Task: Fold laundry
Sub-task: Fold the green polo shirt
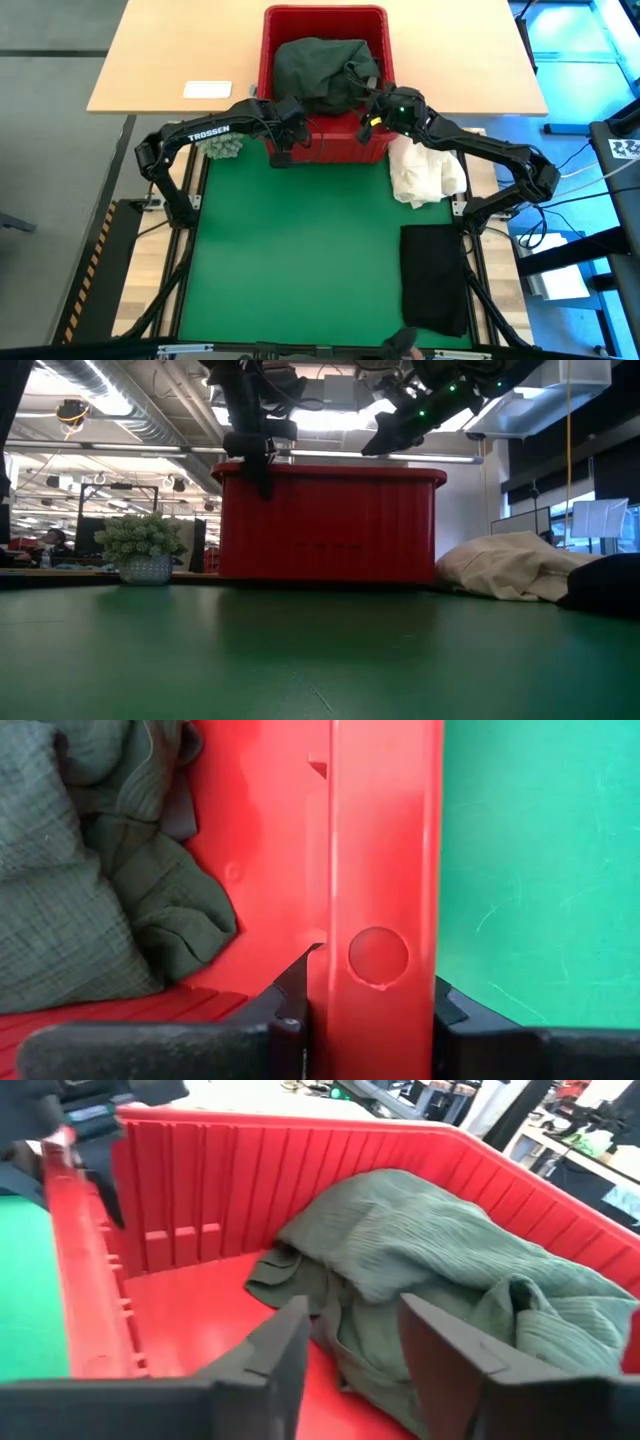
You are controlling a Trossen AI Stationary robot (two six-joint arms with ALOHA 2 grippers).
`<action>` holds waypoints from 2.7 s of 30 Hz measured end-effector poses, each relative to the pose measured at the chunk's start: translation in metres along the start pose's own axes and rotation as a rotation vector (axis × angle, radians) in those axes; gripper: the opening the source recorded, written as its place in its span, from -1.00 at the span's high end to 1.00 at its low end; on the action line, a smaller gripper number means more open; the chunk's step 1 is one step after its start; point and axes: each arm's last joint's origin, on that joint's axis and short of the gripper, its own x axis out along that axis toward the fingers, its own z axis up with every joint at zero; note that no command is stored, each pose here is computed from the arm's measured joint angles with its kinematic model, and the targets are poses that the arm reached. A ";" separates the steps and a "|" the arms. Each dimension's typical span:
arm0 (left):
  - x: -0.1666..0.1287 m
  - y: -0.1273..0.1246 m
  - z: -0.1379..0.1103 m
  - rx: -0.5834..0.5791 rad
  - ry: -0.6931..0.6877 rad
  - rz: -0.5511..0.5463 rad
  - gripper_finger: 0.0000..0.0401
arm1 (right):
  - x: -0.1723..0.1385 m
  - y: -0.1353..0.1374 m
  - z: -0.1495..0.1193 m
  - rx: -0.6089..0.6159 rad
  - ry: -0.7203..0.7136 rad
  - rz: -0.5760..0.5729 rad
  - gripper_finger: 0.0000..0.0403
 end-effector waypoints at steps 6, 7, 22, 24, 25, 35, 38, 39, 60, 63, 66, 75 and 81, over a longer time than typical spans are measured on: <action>0.000 0.000 0.000 0.000 -0.001 0.000 0.62 | 0.001 -0.018 -0.006 0.019 0.022 -0.071 -0.20; 0.000 0.000 0.000 0.000 -0.001 0.000 0.62 | 0.001 -0.021 -0.006 0.022 0.022 -0.081 -0.24; -0.002 -0.015 0.008 0.029 -0.003 -0.003 0.62 | 0.038 -0.043 -0.041 0.095 0.075 -0.106 -0.31; -0.003 -0.019 0.009 0.028 0.002 -0.010 0.62 | 0.044 -0.042 -0.045 0.101 0.085 -0.105 -0.31; -0.004 -0.022 0.010 0.024 0.007 -0.014 0.62 | 0.046 -0.042 -0.048 0.102 0.089 -0.105 -0.31; -0.011 -0.050 0.018 0.094 0.035 -0.022 0.62 | 0.055 -0.047 -0.048 0.023 0.057 -0.249 -0.31; -0.012 -0.054 0.019 0.105 0.033 -0.019 0.62 | 0.054 -0.052 -0.048 0.021 0.054 -0.289 -0.31; -0.012 -0.054 0.019 0.106 0.034 -0.019 0.62 | 0.054 -0.053 -0.048 0.022 0.054 -0.293 -0.31; -0.020 -0.083 0.024 0.128 0.053 -0.068 0.61 | 0.080 -0.053 -0.090 0.006 0.230 -0.242 -0.10; -0.019 -0.082 0.023 0.133 0.062 -0.050 0.61 | 0.080 -0.053 -0.090 0.004 0.228 -0.237 0.26; -0.018 -0.078 0.022 0.128 0.072 -0.041 0.61 | 0.080 -0.054 -0.088 0.000 0.228 -0.219 0.72; -0.014 -0.061 0.018 0.082 0.065 -0.035 0.62 | 0.081 -0.044 -0.019 -0.046 0.144 -0.104 0.95; -0.012 -0.051 0.017 0.040 0.044 -0.016 0.62 | 0.062 -0.016 0.049 -0.161 0.094 -0.042 0.96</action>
